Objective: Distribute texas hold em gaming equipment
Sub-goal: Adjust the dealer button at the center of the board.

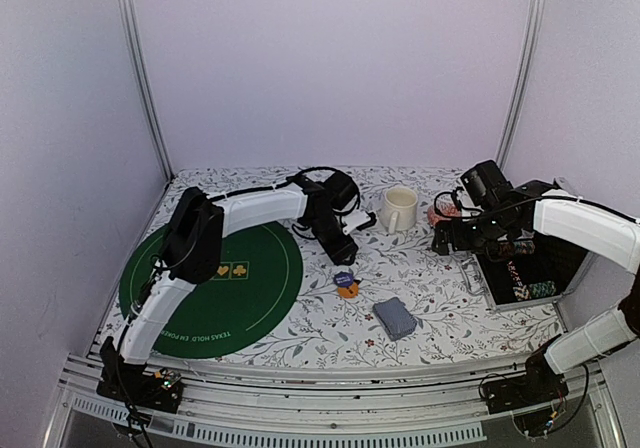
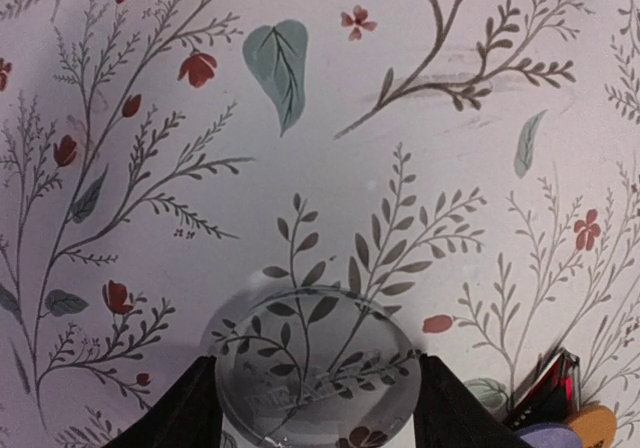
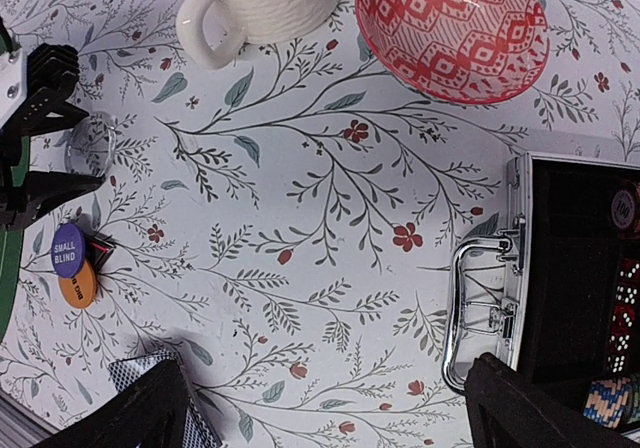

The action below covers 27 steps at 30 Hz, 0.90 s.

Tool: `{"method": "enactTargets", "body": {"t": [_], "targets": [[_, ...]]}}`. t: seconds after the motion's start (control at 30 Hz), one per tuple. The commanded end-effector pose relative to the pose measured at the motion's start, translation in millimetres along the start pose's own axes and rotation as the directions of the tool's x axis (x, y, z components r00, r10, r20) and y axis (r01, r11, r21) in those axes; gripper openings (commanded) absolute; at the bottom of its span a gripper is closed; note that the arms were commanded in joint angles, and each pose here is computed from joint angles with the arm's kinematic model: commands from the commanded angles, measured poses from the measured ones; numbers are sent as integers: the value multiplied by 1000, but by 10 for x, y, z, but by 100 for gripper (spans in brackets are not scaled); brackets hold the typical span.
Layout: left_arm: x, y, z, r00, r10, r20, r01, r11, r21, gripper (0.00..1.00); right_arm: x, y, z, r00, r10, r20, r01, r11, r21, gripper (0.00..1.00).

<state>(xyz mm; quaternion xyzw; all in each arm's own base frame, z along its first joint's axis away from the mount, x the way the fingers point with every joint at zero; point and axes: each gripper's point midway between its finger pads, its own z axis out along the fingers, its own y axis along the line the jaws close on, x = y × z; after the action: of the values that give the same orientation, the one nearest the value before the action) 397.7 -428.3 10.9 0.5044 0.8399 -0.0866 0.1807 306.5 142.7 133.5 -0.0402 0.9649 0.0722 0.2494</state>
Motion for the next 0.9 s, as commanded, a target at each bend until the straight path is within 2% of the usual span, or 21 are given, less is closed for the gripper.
{"method": "enactTargets", "body": {"t": [0.0, 0.13, 0.23, 0.37, 0.53, 0.67, 0.87], "targets": [[193, 8, -8, 998, -9, -60, 9, 1000, -2, 37, -135, 23, -139, 999, -5, 49, 6, 1000, -4, 99], [-101, 99, -328, 997, -33, 63, 35, 999, -18, 30, -165, 28, -178, 998, -1, 60, 2, 1000, -8, 99], [-255, 204, -663, 986, -68, 149, 72, 997, -19, 29, -193, 38, -222, 997, 1, 77, 1, 1000, -16, 99], [-196, 441, -1170, 960, -158, 232, 168, 985, -24, 28, -241, 45, -276, 995, -2, 103, 4, 1000, -22, 99], [476, 891, -1697, 908, -331, 258, 360, 930, -72, 28, -279, 70, -297, 992, -13, 125, 18, 999, -35, 99], [1306, 1206, -1738, 851, -490, 189, 516, 847, -127, 29, -340, 102, -311, 988, -42, 148, 49, 998, -44, 99], [2102, 1635, -1787, 729, -653, 207, 684, 710, -167, 28, -439, 142, -340, 982, -72, 173, 82, 995, -50, 99]]}}
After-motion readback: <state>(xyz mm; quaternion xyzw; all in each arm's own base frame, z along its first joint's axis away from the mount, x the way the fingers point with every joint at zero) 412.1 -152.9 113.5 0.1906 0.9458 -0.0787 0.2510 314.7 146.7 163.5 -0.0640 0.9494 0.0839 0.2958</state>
